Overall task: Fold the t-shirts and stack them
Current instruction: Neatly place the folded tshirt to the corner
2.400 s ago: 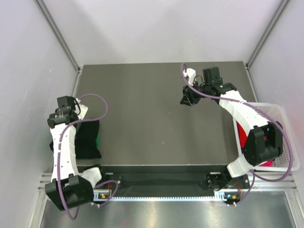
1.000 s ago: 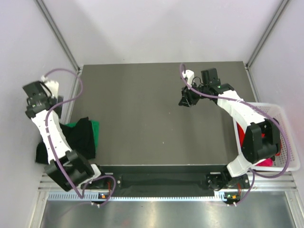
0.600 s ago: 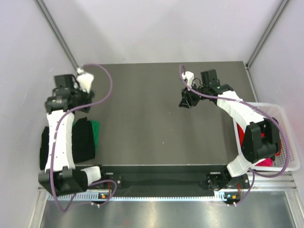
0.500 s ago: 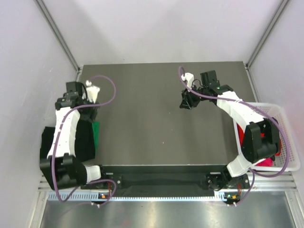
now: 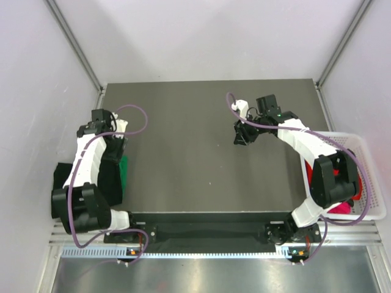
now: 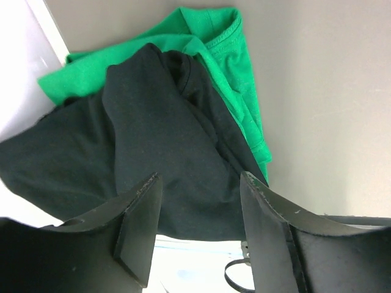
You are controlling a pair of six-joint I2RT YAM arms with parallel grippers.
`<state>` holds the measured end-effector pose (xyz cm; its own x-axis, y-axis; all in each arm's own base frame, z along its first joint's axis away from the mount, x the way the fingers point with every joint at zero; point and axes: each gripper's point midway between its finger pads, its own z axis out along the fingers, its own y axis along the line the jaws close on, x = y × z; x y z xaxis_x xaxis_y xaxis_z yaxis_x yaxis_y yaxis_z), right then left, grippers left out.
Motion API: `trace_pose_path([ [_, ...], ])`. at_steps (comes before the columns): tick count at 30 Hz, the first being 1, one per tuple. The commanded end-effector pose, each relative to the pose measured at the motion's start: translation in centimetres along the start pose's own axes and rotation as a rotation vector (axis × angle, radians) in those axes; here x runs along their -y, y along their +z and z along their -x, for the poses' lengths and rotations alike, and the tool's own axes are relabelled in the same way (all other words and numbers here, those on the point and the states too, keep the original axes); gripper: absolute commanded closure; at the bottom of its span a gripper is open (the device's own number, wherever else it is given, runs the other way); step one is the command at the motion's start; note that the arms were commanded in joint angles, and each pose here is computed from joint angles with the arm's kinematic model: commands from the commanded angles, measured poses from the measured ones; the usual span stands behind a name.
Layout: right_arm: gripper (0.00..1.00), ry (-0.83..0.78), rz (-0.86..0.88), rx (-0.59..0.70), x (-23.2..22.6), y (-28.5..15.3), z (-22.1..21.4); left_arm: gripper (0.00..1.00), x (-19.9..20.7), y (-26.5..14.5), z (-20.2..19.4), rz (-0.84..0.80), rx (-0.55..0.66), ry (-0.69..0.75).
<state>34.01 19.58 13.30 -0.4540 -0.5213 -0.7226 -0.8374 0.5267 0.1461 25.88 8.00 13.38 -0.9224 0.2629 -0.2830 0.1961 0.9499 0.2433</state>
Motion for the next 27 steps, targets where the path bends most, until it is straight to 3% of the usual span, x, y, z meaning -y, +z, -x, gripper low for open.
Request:
trace_pose_path([
  [1, 0.59, -0.059, -0.017, 0.019, 0.4, -1.0, 0.6, 0.42, -0.6, 0.6, 0.4, 0.029, -0.023, -0.048],
  [13, 0.59, -0.036, -0.046, -0.125, 0.7, -1.6, -3.7, 0.44, -0.5, 3.4, -1.0, 0.087, -0.049, -0.093],
  [20, 0.59, -0.036, -0.068, -0.143, 1.0, -1.8, -4.2, 0.61, -0.1, 4.6, -1.7, 0.086, -0.065, -0.117],
  [21, 0.59, -0.038, -0.066, -0.145, 0.9, -1.8, -4.2, 0.65, -0.1, 4.6, -1.6, 0.090, -0.062, -0.117],
  [22, 0.59, -0.038, -0.066, -0.145, 0.9, -1.8, -4.2, 0.75, -0.1, 4.6, -1.6, 0.090, -0.062, -0.123],
  [24, 0.59, -0.037, -0.062, -0.140, 0.9, -1.8, -4.2, 0.76, -0.1, 4.5, -1.5, 0.085, -0.062, -0.128],
  [27, 0.59, -0.036, -0.054, -0.136, 0.7, -1.7, -4.2, 0.67, 0.1, 4.6, -1.6, 0.077, -0.080, -0.125],
])
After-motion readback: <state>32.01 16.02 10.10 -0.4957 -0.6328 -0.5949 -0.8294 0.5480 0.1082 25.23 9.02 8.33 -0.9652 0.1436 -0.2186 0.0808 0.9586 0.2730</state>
